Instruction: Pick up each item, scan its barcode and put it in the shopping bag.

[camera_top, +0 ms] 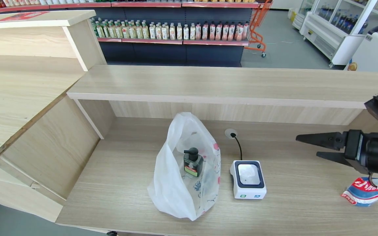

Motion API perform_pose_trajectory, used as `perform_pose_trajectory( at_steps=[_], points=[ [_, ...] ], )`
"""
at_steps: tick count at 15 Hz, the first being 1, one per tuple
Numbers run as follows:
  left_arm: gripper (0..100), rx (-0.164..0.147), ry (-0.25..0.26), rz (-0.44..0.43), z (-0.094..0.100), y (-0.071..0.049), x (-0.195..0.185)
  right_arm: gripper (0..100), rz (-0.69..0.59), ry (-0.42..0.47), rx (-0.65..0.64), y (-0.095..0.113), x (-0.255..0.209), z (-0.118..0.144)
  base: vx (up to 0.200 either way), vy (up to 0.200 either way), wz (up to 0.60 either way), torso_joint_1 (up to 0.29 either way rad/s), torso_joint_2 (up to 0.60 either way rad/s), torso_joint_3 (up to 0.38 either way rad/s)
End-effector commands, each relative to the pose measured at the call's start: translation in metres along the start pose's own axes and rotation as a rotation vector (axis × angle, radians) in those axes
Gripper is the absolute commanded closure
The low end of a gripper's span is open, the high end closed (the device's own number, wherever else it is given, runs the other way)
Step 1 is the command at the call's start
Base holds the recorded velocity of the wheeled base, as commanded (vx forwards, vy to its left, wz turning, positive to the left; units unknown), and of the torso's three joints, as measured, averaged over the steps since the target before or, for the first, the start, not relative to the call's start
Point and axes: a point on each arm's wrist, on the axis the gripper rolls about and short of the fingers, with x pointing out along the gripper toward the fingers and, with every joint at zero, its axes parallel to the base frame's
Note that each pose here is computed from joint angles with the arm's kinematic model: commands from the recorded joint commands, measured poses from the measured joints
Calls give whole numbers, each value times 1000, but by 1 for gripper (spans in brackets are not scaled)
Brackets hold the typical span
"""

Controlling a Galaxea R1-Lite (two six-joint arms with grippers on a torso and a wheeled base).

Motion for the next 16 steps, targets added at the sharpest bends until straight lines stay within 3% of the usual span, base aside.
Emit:
perform_pose_trajectory(
  at_steps=[1,6,10,16],
  points=[
    [0,0,0,0,0,0,0,0,12,-34,-13,5,-18,-4,0,0,0,0,0,0],
    [0,-3,0,0,0,0,0,0,-34,-56,22,-1,-28,-3,0,-40,0,1,0,1],
    [0,-3,0,0,0,0,0,0,-64,-76,188,-3,-33,2,-200,-200,0,5,5,2],
    [0,-2,0,0,0,0,0,0,-144,-87,282,-6,-41,-1,-167,-167,0,-1,-2,3]
  ],
)
